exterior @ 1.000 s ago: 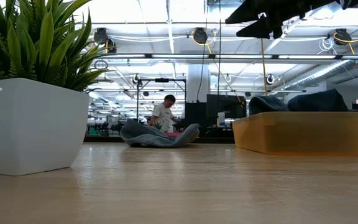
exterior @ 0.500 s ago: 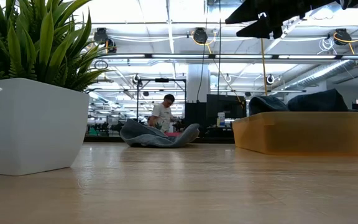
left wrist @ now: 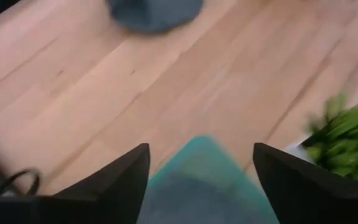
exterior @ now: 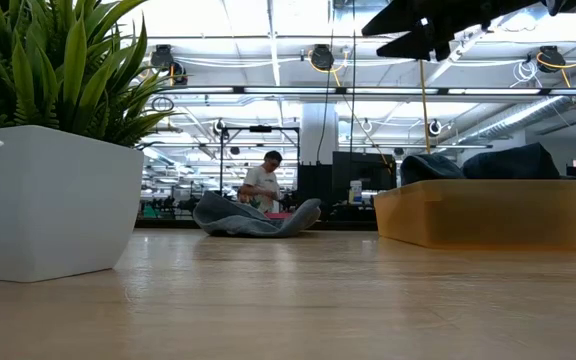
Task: Pick & Place hat
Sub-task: Put the gray cap into the green bin
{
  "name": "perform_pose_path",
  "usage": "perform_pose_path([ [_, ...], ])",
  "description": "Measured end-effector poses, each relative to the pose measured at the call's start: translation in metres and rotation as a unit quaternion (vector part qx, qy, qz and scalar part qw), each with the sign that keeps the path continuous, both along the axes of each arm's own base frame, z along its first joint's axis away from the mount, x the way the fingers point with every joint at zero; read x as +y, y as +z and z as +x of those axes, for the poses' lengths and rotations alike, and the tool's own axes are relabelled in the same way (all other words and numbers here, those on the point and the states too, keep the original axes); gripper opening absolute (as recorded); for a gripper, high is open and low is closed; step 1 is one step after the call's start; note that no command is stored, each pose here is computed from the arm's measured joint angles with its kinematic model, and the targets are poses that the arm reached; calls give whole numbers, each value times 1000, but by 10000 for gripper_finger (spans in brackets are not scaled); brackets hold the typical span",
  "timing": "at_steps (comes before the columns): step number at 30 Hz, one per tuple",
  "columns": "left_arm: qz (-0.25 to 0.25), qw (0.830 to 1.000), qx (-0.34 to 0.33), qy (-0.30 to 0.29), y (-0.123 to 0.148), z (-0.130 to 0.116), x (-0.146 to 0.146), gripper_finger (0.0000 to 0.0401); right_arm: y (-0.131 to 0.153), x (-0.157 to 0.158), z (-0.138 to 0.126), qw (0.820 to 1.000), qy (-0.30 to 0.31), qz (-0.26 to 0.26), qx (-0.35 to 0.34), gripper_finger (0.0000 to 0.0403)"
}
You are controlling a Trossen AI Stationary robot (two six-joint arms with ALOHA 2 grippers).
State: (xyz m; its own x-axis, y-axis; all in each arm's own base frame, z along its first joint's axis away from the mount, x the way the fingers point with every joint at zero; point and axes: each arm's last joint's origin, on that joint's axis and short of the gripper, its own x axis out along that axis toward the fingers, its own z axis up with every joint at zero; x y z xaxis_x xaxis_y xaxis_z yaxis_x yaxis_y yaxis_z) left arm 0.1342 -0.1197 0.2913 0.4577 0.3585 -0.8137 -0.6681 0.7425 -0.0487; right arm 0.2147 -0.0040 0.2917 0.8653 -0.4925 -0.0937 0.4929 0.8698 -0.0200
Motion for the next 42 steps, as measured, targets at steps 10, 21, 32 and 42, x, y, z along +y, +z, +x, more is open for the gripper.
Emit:
perform_pose_path([
  [10,2,994,-102,-34,22,27,25,392,0,3,1,997,61,-43,25,366],
  [21,39,985,-166,-31,37,71,66,380,-5,2,5,979,78,-163,96,366],
  [32,44,978,-201,-47,49,92,117,374,1,-3,11,961,61,-250,96,366],
  [42,58,970,-232,-48,57,96,154,374,38,-27,39,986,-50,-156,-11,366],
])
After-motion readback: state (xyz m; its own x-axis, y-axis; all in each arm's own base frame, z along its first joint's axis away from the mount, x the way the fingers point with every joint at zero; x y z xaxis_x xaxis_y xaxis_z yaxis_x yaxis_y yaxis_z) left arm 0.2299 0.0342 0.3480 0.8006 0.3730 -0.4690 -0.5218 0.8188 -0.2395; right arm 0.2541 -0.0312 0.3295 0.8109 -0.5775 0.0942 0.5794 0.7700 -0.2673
